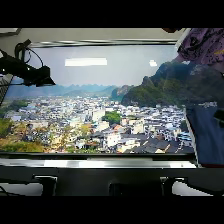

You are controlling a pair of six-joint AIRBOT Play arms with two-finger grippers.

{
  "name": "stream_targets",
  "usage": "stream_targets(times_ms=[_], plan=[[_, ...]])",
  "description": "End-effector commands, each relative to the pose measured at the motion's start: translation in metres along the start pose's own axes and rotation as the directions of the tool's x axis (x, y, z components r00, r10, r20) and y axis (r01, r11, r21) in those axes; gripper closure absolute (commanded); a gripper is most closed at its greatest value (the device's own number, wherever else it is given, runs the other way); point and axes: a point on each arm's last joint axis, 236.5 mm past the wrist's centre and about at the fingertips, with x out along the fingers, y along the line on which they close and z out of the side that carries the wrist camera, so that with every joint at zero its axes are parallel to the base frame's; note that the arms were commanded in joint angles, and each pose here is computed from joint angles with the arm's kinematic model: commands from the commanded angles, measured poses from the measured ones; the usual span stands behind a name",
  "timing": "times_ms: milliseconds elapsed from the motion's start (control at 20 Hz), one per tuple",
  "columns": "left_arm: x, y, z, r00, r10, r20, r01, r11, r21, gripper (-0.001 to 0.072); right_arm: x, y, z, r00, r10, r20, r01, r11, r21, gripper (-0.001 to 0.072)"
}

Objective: Fold the clothes and pants, and hang the long-sleeved shirts on hangers.

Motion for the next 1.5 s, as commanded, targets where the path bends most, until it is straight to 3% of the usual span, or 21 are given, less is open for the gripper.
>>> stream_targets(times_ms=[0, 50, 100, 250, 400, 550, 700, 900, 1450], plan=[[-0.023, -0.001, 0.009, 0.996, 0.006, 0.083, -0.012, 0.997, 0.071, 0.0683, -0.096, 0.146, 0.04, 0.851, 0.458, 0.256, -0.369, 0.869, -0.329, 0.0608], [-0.033, -0.001, 0.014, 0.992, 0.02, 0.126, -0.031, 0.996, 0.085, 0.0683, -0.121, 0.185, 0.028, 0.798, 0.541, 0.265, -0.408, 0.809, -0.423, 0.0614], [-0.043, 0.003, 0.018, 0.986, 0.051, 0.162, -0.065, 0.994, 0.086, 0.0683, -0.144, 0.222, 0.008, 0.751, 0.611, 0.253, -0.433, 0.743, -0.51, 0.0689], [-0.06, 0.023, 0.009, 0.969, 0.155, 0.191, -0.173, 0.982, 0.079, 0.0684, -0.196, 0.306, -0.075, 0.655, 0.741, 0.148, -0.44, 0.533, -0.723, 0.0685], [-0.06, 0.044, -0.016, 0.956, 0.232, 0.182, -0.246, 0.967, 0.061, 0.0684, -0.229, 0.351, -0.154, 0.599, 0.799, 0.049, -0.401, 0.352, -0.846, 0.0686], [-0.058, 0.046, -0.034, 0.949, 0.228, 0.218, -0.245, 0.968, 0.053, 0.0683, -0.248, 0.371, -0.208, 0.56, 0.828, -0.028, -0.395, 0.237, -0.888, 0.0686], [-0.057, 0.047, -0.048, 0.952, 0.232, 0.198, -0.246, 0.968, 0.051, 0.0682, -0.254, 0.377, -0.224, 0.543, 0.838, -0.049, -0.394, 0.203, -0.896, 0.0685], [-0.054, 0.048, -0.059, 0.96, 0.235, 0.15, -0.244, 0.968, 0.051, 0.068, -0.245, 0.37, -0.217, 0.584, 0.812, -0.022, -0.353, 0.229, -0.907, 0.0684], [-0.054, 0.048, -0.059, 0.96, 0.235, 0.15, -0.244, 0.968, 0.051, 0.0681, -0.244, 0.37, -0.217, 0.585, 0.811, -0.023, -0.353, 0.229, -0.907, 0.0685]])
